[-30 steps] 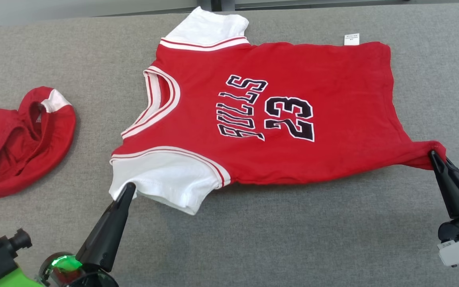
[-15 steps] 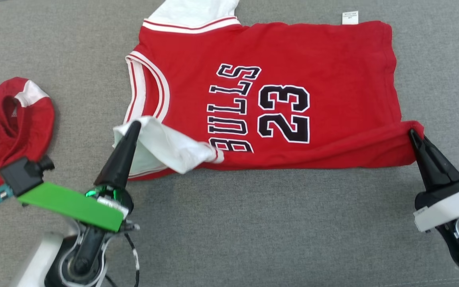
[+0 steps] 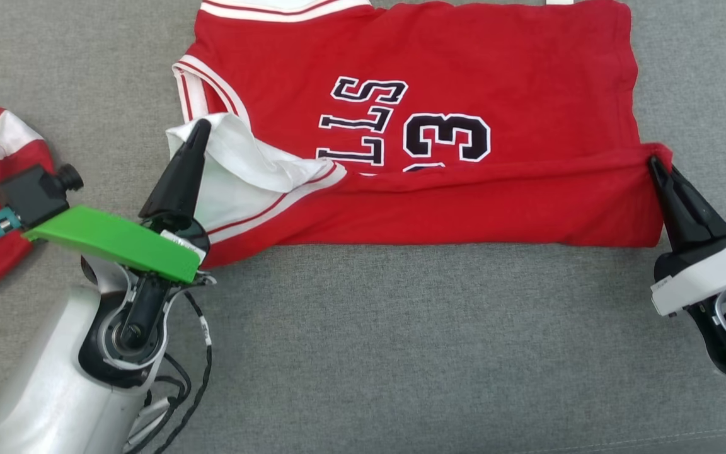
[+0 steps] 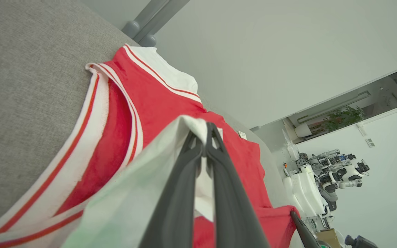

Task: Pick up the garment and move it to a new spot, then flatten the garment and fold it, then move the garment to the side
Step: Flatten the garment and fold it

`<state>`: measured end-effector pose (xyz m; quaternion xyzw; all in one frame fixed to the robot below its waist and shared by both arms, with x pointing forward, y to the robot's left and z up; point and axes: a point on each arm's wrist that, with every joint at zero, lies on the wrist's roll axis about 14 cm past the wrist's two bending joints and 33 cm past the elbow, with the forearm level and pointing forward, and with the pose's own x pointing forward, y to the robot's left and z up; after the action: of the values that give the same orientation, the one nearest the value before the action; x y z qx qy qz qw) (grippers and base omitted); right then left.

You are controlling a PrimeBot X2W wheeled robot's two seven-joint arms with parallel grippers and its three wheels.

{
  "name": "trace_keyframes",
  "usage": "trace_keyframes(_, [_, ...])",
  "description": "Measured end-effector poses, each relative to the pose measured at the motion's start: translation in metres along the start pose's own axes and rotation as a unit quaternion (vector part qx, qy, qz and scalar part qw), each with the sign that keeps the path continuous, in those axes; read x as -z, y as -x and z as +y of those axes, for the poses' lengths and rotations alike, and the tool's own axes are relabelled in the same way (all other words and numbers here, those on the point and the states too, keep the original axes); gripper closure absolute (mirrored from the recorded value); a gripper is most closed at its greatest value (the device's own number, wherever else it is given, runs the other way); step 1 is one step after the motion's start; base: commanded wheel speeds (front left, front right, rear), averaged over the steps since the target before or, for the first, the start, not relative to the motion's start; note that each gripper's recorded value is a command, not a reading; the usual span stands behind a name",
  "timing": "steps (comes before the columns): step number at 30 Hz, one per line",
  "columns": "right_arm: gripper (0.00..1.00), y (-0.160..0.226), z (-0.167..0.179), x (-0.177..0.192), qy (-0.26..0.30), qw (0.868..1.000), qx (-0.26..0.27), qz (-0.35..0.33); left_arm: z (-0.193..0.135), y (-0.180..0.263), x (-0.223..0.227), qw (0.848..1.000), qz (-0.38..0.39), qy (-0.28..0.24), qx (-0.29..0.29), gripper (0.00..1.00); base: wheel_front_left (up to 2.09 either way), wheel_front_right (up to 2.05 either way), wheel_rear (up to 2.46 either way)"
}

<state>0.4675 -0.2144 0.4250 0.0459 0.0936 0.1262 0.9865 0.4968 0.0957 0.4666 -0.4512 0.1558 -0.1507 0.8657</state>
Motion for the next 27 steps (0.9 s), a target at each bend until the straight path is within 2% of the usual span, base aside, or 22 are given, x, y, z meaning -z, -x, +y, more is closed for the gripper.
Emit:
trace_keyframes(4, [1.0, -0.009, -0.001, 0.003, 0.003, 1.0, -0.001, 0.003, 0.007, -0.01, 0.002, 1.0, 0.002, -0.018, -0.002, 1.0, 0.0, 0.0, 0.0])
trace_keyframes(5, [0.91, -0.011, 0.0, 0.003, 0.001, 1.0, -0.002, 0.002, 0.009, -0.013, 0.002, 1.0, 0.001, -0.02, -0.003, 0.85, 0.0, 0.0, 0.0])
trace_keyframes(6, [0.75, -0.014, 0.001, 0.003, 0.0, 1.0, -0.004, 0.001, 0.014, -0.016, 0.002, 0.999, 0.0, -0.033, -0.008, 0.57, 0.0, 0.0, 0.0])
trace_keyframes(7, [0.53, -0.015, 0.002, 0.005, -0.001, 1.0, -0.006, 0.002, 0.02, -0.017, 0.001, 0.999, -0.003, -0.044, -0.017, 0.04, 0.0, 0.0, 0.0])
trace_keyframes(8, [0.0, -0.016, 0.003, 0.006, -0.007, 1.0, -0.005, 0.003, 0.024, -0.017, 0.0, 0.999, -0.01, -0.048, -0.023, 0.0, 0.0, 0.0, 0.0])
trace_keyframes(11, [0.0, -0.019, 0.003, 0.0, -0.02, 1.0, 0.0, -0.011, 0.03, -0.018, -0.004, 0.998, -0.036, -0.048, -0.029, 0.0, 0.0, 0.0, 0.0])
trace_keyframes(14, [0.0, -0.02, -0.001, -0.017, -0.021, 0.999, 0.008, -0.038, 0.03, -0.013, -0.01, 0.994, -0.063, -0.084, -0.021, 0.0, 0.0, 0.0, 0.0])
trace_keyframes(17, [0.0, -0.013, 0.0, -0.032, -0.02, 0.998, 0.013, -0.064, 0.04, 0.005, -0.015, 0.988, -0.084, -0.127, -0.04, 0.0, 0.0, 0.0, 0.0])
trace_keyframes(22, [0.0, 0.005, 0.012, -0.035, -0.024, 0.997, 0.01, -0.074, 0.06, 0.043, 0.001, 0.975, -0.067, -0.192, -0.086, 0.0, 0.0, 0.0, 0.0])
trace_keyframes(27, [0.0, 0.021, 0.024, -0.039, -0.037, 0.996, 0.008, -0.082, 0.086, 0.083, 0.035, 0.971, -0.026, -0.191, -0.143, 0.0, 0.0, 0.0, 0.0])
